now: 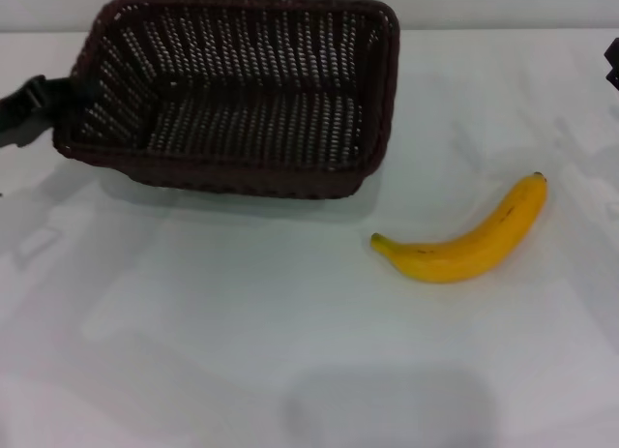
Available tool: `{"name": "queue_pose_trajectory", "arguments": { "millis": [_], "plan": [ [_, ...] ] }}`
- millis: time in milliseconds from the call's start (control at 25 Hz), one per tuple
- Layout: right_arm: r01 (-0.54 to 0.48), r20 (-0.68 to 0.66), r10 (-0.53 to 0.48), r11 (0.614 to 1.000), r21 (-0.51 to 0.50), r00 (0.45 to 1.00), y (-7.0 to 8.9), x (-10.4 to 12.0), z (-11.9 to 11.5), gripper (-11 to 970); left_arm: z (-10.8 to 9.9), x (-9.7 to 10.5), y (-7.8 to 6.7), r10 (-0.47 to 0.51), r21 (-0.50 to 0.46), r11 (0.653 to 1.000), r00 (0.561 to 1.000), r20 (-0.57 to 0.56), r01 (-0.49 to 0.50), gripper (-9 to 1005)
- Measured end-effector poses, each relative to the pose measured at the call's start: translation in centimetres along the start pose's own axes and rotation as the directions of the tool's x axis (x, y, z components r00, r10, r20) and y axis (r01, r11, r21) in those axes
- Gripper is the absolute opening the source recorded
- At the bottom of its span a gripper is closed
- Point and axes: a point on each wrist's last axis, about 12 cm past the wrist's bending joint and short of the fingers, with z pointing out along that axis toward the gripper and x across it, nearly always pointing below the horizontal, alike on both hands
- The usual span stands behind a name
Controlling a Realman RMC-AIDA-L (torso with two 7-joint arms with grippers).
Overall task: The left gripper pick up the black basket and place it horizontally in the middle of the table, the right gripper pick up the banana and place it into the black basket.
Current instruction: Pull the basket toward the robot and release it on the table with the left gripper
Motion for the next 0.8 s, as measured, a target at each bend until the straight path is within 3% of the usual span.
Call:
{"name": "queue_pose_trajectory", "arguments": {
  "millis": [400,800],
  "plan": [
    [0.001,-0.002,-0.001,1.000,0.005,1.000,-0.1,0.0,-0.1,873,2.2,1.8,-0.4,-0.040,-0.024,0.999,0.999,-0.016,0.040,264],
    [-0.001,-0.005,0.001,1.000,0.028,1.000,-0.5,0.1,-0.4,874,3.9,3.7,-1.4,-0.062,0.010,0.998,0.998,-0.034,0.062,301]
  ]
}}
